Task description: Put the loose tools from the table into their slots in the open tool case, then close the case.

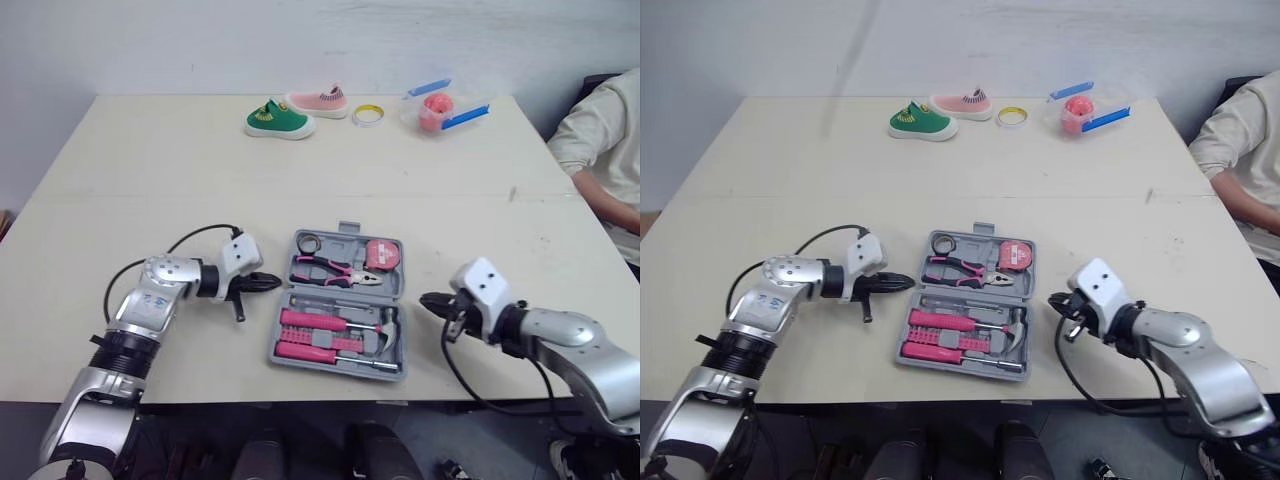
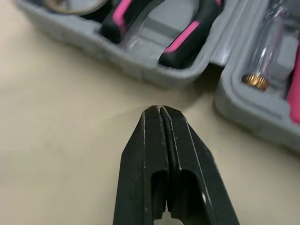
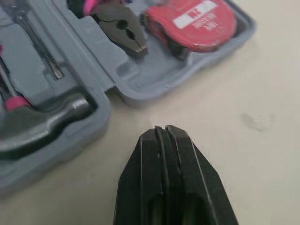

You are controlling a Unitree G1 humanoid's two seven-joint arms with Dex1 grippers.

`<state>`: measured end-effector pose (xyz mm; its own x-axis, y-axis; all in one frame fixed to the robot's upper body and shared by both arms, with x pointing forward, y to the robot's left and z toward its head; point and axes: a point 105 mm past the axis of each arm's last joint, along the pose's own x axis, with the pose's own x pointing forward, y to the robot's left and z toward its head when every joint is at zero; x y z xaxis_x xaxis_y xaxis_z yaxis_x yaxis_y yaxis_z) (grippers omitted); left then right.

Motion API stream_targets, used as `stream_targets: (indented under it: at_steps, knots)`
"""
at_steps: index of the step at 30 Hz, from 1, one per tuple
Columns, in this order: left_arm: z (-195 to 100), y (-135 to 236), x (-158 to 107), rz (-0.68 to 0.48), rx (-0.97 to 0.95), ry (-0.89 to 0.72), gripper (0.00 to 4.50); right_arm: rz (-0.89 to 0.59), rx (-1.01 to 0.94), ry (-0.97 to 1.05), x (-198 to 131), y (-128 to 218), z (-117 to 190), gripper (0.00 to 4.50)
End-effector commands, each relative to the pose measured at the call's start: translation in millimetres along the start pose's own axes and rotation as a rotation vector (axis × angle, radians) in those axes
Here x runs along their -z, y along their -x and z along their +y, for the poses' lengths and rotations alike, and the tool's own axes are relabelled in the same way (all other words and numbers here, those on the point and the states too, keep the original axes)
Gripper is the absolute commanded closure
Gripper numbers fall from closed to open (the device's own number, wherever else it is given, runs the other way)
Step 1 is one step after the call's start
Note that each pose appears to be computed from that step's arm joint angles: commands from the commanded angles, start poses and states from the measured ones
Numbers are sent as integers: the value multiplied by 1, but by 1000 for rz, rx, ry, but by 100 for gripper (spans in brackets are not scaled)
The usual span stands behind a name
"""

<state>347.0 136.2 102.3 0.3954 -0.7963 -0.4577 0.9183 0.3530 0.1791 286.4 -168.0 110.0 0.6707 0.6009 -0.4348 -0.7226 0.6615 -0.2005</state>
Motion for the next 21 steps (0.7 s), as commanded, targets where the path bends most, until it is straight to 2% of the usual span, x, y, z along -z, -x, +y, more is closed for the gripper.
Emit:
stream_targets:
  at_steps: [1, 9, 17, 20, 21]
  knots:
    - [-10, -9, -9, -19, 32, -17, 450, -57, -42, 43, -16, -13, 8, 441]
    - [-36, -9, -7, -12, 100, 17, 450, -103, -98, 44, -33, -26, 15, 441]
    - [-23, -4, 10, 36, -19, 81, 450, -52, -94, 68, -20, -22, 15, 441]
    - [-6, 19, 19, 64, -106, 107, 450, -22, -28, 120, -17, -7, 1, 441]
    - [-2, 31, 22, 68, -120, 132, 426, -1, 6, 180, -18, 1, -5, 447]
